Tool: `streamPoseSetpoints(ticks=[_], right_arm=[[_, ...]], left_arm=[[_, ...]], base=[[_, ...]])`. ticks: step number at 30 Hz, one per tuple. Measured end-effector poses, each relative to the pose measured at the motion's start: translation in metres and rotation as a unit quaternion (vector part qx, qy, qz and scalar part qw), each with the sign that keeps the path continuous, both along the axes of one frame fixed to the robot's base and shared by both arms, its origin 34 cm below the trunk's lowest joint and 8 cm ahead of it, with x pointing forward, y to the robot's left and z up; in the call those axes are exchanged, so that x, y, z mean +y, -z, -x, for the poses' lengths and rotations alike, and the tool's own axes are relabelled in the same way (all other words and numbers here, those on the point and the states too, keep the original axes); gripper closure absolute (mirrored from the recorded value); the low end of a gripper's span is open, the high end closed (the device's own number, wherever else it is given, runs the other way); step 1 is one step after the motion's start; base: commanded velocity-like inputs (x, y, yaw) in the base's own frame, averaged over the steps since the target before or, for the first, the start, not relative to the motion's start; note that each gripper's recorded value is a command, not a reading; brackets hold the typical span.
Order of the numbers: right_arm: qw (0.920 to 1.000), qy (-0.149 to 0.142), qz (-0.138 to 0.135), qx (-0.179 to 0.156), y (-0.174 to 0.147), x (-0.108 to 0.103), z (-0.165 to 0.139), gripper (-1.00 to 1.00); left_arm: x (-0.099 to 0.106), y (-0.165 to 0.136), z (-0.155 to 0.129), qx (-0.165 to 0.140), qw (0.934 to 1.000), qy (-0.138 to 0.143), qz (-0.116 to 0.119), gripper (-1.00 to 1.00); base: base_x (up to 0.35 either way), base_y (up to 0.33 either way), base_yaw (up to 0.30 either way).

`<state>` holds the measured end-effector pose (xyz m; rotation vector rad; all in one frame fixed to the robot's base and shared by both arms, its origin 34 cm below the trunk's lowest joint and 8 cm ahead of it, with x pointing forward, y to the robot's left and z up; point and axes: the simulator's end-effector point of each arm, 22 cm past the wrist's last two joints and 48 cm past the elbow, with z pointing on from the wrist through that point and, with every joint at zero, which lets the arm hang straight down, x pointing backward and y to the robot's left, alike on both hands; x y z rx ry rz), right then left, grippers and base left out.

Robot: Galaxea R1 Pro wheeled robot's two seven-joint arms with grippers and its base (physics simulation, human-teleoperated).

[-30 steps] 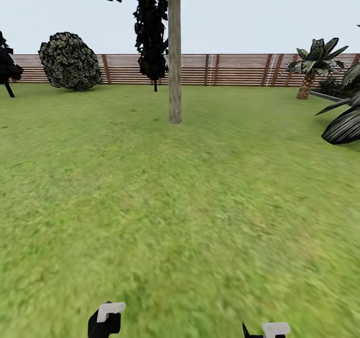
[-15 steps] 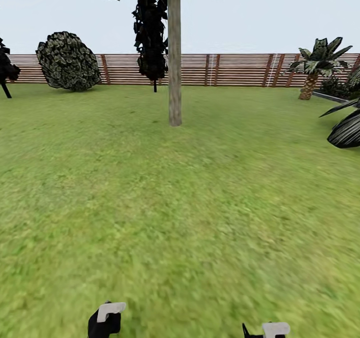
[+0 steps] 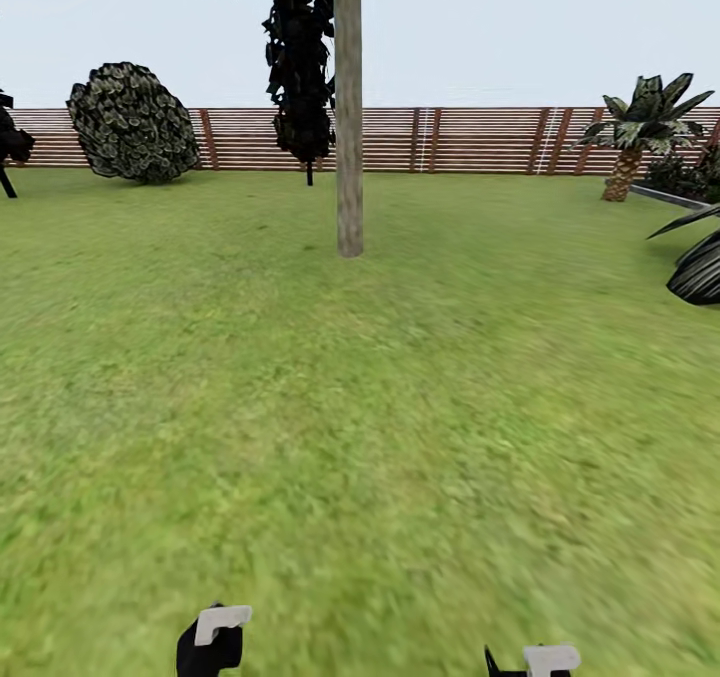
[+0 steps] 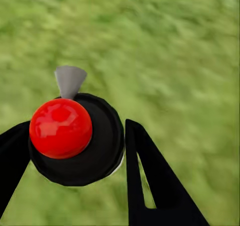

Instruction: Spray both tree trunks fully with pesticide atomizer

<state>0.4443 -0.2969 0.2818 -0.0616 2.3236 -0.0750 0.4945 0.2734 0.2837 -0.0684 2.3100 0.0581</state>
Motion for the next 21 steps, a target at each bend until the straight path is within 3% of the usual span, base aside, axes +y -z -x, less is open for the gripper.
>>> streamPoseSetpoints(ticks=[21], right_arm=[[1.0,0.0,0.0,0.0,0.0,0.0004,0.0,-1.0]], left_arm=[[0.0,0.0002,0.0004,0.0,1.0,0.0,0.0,1.0]], base=[[0.341,0.0,0.0]])
